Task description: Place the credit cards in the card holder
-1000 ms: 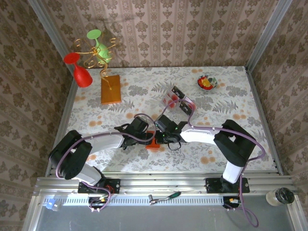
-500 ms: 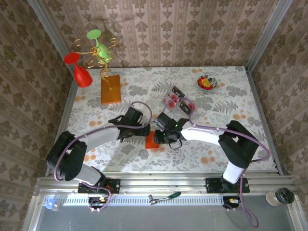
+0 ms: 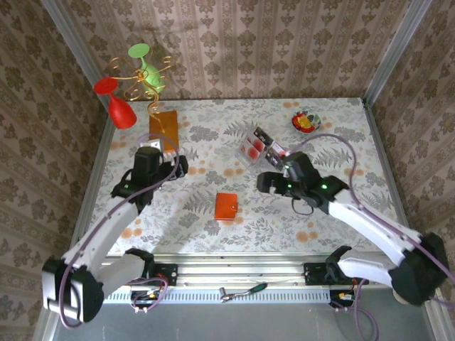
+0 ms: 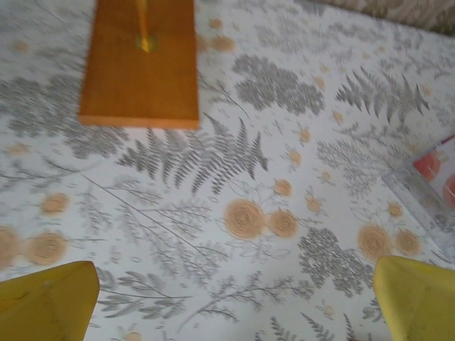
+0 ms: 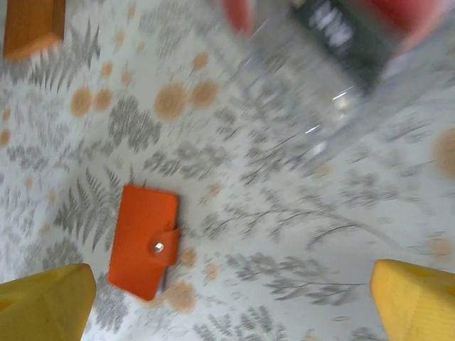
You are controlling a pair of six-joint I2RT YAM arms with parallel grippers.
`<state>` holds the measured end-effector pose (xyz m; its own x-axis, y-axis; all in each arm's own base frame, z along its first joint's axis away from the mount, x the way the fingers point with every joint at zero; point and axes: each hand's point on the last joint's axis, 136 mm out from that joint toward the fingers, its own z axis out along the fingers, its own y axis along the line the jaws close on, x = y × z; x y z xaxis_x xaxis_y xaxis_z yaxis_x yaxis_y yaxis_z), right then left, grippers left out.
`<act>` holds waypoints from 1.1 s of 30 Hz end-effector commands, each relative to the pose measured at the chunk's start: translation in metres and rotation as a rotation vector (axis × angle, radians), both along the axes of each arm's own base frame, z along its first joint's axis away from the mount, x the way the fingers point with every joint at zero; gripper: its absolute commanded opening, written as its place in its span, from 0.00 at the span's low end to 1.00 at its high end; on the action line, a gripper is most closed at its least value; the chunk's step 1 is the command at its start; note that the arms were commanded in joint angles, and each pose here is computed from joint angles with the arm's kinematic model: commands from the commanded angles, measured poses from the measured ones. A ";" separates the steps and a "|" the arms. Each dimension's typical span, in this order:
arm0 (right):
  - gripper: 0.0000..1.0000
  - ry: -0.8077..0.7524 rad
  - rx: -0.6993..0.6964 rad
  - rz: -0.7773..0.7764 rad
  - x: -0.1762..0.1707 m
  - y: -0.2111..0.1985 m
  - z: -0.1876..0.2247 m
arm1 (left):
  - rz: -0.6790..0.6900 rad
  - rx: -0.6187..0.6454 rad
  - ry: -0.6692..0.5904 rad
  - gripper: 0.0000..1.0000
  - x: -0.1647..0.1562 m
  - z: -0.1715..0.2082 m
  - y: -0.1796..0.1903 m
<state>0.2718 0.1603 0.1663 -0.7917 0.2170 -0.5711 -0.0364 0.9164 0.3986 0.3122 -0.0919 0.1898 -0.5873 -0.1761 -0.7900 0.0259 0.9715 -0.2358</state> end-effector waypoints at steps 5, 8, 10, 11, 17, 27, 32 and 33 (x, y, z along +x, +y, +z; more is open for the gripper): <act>1.00 -0.382 -0.263 -0.416 0.017 -0.119 0.063 | 0.145 0.163 -0.358 1.00 0.001 0.046 0.048; 1.00 -0.469 -0.297 -0.535 0.026 -0.150 0.074 | 0.184 0.260 -0.464 1.00 0.007 0.054 0.064; 1.00 -0.502 -0.328 -0.566 0.034 -0.164 0.074 | 0.182 0.342 -0.487 1.00 0.012 0.051 0.073; 1.00 -0.495 -0.356 -0.582 0.039 -0.171 0.070 | 0.190 0.380 -0.472 1.00 0.015 0.045 0.079; 1.00 -0.400 -0.561 -0.612 0.069 -0.200 0.028 | 0.210 0.410 -0.353 1.00 0.036 -0.006 0.105; 1.00 -0.469 -0.585 -0.463 0.109 -0.186 -0.033 | 0.116 0.399 -0.343 1.00 0.065 -0.061 0.098; 1.00 -0.538 -0.554 -0.389 0.118 -0.180 -0.047 | 0.021 0.363 -0.355 1.00 0.076 -0.080 0.083; 1.00 -0.565 -0.525 -0.403 0.115 -0.184 -0.049 | -0.001 0.364 -0.350 1.00 0.079 -0.085 0.080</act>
